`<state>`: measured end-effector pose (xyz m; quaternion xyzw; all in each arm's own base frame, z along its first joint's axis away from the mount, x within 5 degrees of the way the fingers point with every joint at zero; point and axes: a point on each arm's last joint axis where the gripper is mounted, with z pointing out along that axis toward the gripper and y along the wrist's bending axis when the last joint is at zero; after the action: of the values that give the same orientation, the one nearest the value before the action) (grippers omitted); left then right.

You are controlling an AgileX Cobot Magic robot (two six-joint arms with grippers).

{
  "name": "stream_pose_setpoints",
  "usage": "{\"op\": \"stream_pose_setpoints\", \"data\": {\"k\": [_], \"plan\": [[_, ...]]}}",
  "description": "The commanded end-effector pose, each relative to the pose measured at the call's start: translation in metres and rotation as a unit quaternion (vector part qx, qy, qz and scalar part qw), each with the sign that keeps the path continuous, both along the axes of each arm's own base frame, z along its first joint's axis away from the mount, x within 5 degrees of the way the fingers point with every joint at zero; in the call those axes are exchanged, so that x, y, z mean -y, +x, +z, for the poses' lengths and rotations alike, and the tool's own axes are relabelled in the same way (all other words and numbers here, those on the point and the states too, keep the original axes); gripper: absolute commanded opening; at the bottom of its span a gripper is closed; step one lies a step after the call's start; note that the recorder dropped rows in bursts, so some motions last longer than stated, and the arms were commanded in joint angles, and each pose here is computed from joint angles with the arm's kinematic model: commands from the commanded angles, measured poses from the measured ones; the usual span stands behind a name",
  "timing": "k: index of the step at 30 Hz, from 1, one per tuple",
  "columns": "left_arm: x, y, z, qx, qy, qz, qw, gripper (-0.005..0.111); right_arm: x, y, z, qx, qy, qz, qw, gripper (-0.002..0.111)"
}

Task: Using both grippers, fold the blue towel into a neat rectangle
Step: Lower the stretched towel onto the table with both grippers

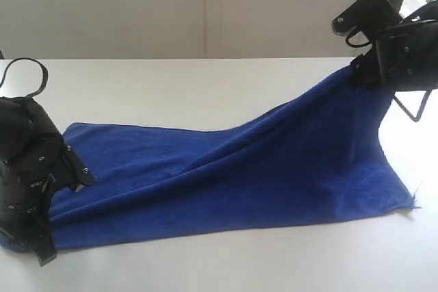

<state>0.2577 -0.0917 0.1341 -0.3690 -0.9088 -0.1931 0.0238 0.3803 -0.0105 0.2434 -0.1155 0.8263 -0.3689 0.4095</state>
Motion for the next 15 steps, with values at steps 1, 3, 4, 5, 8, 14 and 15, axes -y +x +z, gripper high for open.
{"op": "stream_pose_setpoints", "data": {"k": [1,3,4,5,8,14,15], "plan": [[-0.004,-0.005,-0.005,-0.021,0.009,0.013,1.000,0.000,0.022,0.012,-0.022,-0.010,0.023,-0.022,0.999,0.085],[-0.003,-0.005,-0.006,-0.019,0.006,0.012,1.000,0.000,0.026,0.017,-0.031,-0.019,0.025,-0.028,0.999,0.085],[-0.003,-0.004,-0.006,-0.017,0.005,0.012,1.000,0.000,0.028,0.019,-0.036,-0.023,0.028,-0.032,0.999,0.085],[-0.002,-0.004,-0.006,-0.015,0.003,0.011,1.000,0.000,0.029,0.021,-0.040,-0.026,0.031,-0.037,0.998,0.085],[-0.001,-0.003,-0.006,-0.010,-0.004,0.008,1.000,0.000,0.030,0.022,-0.047,-0.030,0.040,-0.053,0.997,0.084],[0.000,-0.001,-0.007,-0.002,-0.013,0.004,1.000,0.000,0.027,0.018,-0.043,-0.024,0.091,-0.065,0.993,0.083],[0.000,-0.001,-0.007,-0.001,-0.014,0.003,1.000,0.000,0.027,0.016,-0.041,-0.026,0.102,-0.073,0.992,0.082]]}}
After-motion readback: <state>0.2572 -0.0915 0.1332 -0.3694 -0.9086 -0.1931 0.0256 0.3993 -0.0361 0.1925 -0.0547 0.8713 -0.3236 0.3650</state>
